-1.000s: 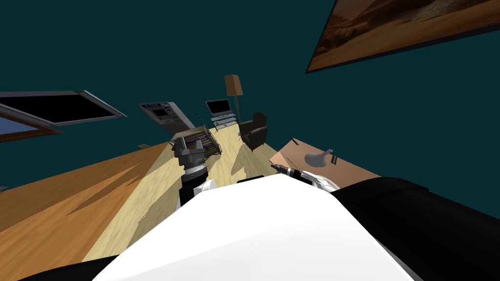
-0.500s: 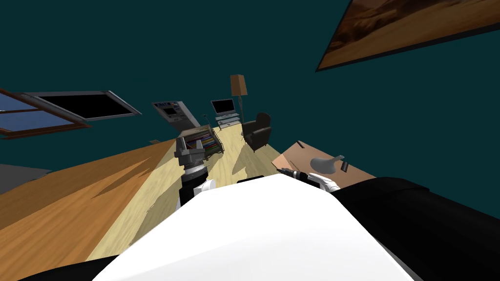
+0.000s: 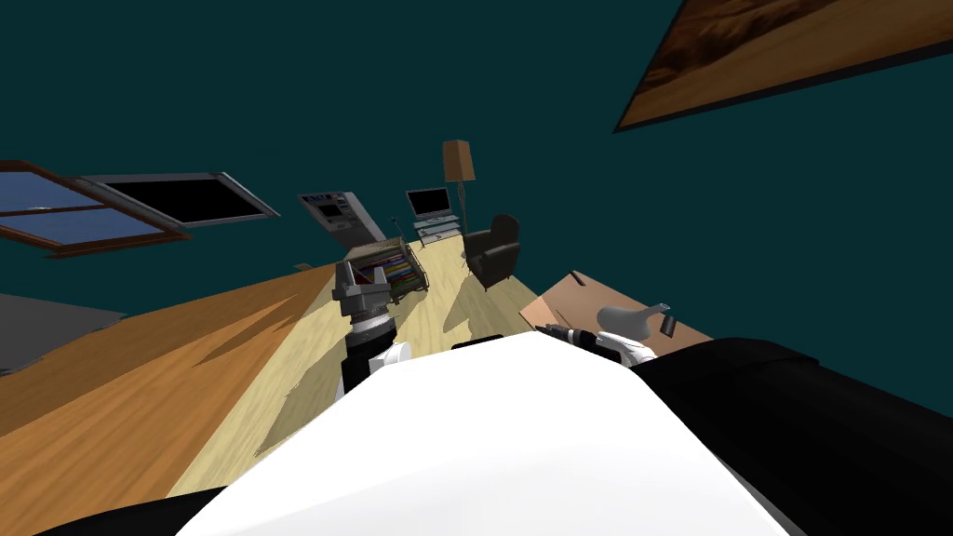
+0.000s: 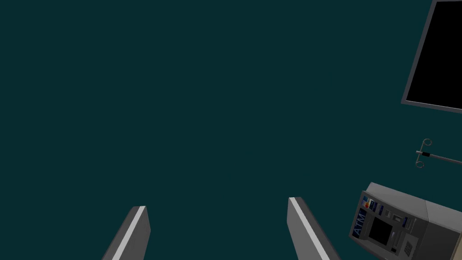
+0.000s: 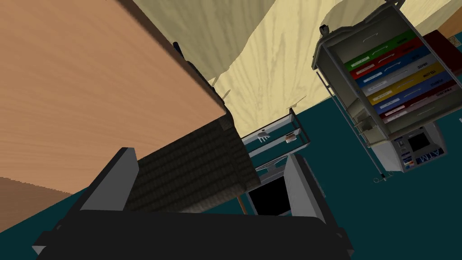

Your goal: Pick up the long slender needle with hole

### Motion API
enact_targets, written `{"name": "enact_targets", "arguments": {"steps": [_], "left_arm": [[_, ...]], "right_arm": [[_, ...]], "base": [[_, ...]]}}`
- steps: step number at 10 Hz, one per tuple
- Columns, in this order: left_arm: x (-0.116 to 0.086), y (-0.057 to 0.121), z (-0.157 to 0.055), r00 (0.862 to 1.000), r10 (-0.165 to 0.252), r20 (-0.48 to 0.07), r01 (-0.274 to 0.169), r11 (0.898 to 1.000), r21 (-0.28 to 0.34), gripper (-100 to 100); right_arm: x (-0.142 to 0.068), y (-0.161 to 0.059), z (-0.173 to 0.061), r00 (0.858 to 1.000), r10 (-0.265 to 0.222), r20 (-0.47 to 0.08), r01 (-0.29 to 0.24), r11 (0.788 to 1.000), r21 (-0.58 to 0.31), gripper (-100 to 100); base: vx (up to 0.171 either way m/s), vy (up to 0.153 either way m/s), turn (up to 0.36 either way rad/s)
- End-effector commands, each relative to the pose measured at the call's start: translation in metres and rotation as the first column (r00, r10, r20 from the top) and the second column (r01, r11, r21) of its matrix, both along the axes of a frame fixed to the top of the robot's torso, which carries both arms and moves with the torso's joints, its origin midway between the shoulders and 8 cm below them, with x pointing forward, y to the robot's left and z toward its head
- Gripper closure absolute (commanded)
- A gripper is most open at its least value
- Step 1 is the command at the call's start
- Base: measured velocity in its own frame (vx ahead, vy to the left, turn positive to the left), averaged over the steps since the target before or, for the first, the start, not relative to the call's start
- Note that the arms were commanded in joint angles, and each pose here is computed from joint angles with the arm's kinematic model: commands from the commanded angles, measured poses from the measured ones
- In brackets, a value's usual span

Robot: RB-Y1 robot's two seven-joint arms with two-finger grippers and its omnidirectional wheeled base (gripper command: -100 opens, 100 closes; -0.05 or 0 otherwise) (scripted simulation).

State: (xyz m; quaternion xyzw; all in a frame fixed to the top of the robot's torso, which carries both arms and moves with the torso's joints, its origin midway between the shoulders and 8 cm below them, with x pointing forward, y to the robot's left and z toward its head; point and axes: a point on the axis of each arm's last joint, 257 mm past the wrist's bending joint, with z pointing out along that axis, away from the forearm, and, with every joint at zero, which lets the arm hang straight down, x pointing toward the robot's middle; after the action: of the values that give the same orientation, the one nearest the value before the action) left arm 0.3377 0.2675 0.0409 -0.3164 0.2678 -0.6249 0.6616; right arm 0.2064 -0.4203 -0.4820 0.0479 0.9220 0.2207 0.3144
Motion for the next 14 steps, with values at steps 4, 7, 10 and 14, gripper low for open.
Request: {"name": "enact_targets", "arguments": {"steps": [4, 7, 10, 14], "left_arm": [[0.000, 0.000, 0.000, 1.000, 0.000, 0.000, 0.000, 1.000, 0.000, 0], [0.000, 0.000, 0.000, 1.000, 0.000, 0.000, 0.000, 1.000, 0.000, 0], [0.000, 0.000, 0.000, 1.000, 0.000, 0.000, 0.000, 1.000, 0.000, 0], [0.000, 0.000, 0.000, 1.000, 0.000, 0.000, 0.000, 1.000, 0.000, 0]], "right_arm": [[-0.040, -0.055, -0.018, 0.995, -0.018, -0.096, 0.006, 0.992, -0.127, -100], [-0.078, -0.102, -0.028, 0.982, -0.046, -0.181, 0.002, 0.972, -0.236, -100], [-0.132, -0.154, -0.034, 0.955, -0.092, -0.281, -0.015, 0.935, -0.355, -100], [-0.147, -0.165, -0.036, 0.946, -0.105, -0.307, -0.021, 0.924, -0.382, -100]], "base": [[0.037, -0.030, 0.118], [0.033, -0.023, 0.128], [0.053, -0.064, 0.201], [0.027, -0.031, 0.039]]}}
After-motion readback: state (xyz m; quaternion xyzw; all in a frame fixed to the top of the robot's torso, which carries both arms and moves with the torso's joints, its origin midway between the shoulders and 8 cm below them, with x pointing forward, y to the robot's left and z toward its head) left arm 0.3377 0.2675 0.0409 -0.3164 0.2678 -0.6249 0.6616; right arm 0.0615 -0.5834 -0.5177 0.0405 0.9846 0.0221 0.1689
